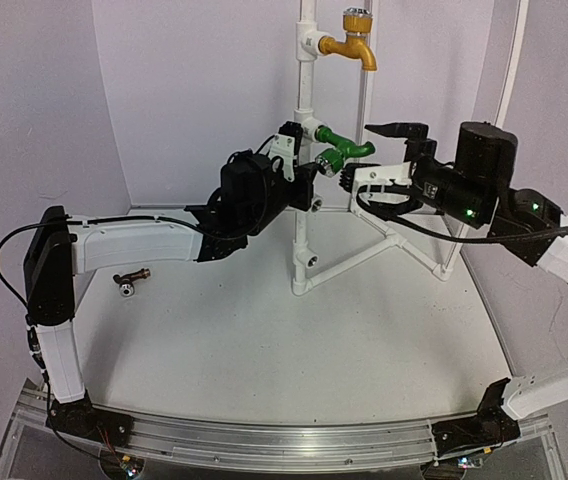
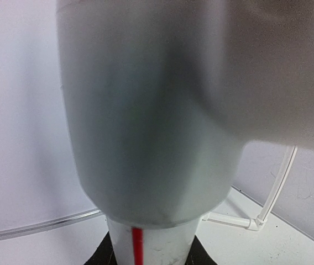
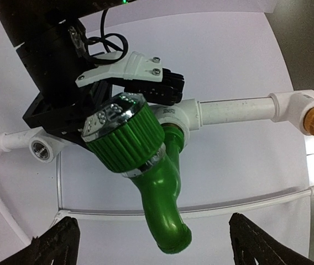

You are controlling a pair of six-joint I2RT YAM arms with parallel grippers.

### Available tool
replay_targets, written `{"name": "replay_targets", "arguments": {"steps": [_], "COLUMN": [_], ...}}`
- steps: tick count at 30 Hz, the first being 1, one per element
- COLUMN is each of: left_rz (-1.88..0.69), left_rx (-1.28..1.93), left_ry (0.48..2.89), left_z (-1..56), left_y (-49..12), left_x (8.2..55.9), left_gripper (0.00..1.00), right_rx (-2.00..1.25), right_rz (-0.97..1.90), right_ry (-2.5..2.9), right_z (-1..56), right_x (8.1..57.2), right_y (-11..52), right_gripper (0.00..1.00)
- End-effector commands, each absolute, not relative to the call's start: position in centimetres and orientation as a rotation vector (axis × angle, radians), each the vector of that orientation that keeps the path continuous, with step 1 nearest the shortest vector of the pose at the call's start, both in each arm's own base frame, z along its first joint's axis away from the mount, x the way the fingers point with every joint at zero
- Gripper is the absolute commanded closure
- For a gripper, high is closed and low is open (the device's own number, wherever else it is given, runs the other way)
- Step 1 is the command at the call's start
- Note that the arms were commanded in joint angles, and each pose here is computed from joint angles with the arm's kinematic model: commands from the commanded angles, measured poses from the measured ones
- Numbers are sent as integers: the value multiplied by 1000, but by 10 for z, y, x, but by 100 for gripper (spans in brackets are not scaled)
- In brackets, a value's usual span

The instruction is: Install the water faucets

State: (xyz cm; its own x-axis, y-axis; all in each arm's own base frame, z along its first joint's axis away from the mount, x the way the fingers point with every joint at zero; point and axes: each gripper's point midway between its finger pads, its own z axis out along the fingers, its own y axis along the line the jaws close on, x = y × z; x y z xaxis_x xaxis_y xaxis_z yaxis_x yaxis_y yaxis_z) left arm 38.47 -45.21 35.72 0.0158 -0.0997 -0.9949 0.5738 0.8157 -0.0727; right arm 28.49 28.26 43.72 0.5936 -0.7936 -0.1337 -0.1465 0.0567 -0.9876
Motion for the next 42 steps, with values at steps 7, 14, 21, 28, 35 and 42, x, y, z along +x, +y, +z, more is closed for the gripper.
{"name": "replay_targets", "arguments": {"steps": [7,14,21,28,35,42], "left_rz": [-453,-459,-468,-477,-480,-481], "left_rx": [545,547,548,544,536,532], "left_ry": [1683,1687,1690,1697,1702,1710], "left_z": [275,273,272,271,271,268], "left_y": [-460,-460,-462,-463,-461,-460], "left_x": [386,385,385,385,384,384], "left_gripper": [100,100,100,100,100,100], "right_rx": [-1268,-1081,-771,-125,229,374], "right_rz": [-643,-371,204,1051,1836,1721], "right_ry": [827,974,1175,1363,1308,1171], "right_z": [468,476,482,502,533,524], "right_x": [309,302,285,286,255,245], "right_y": [304,303,307,307,308,246], "right_gripper": [26,59,88,97,93,30]}}
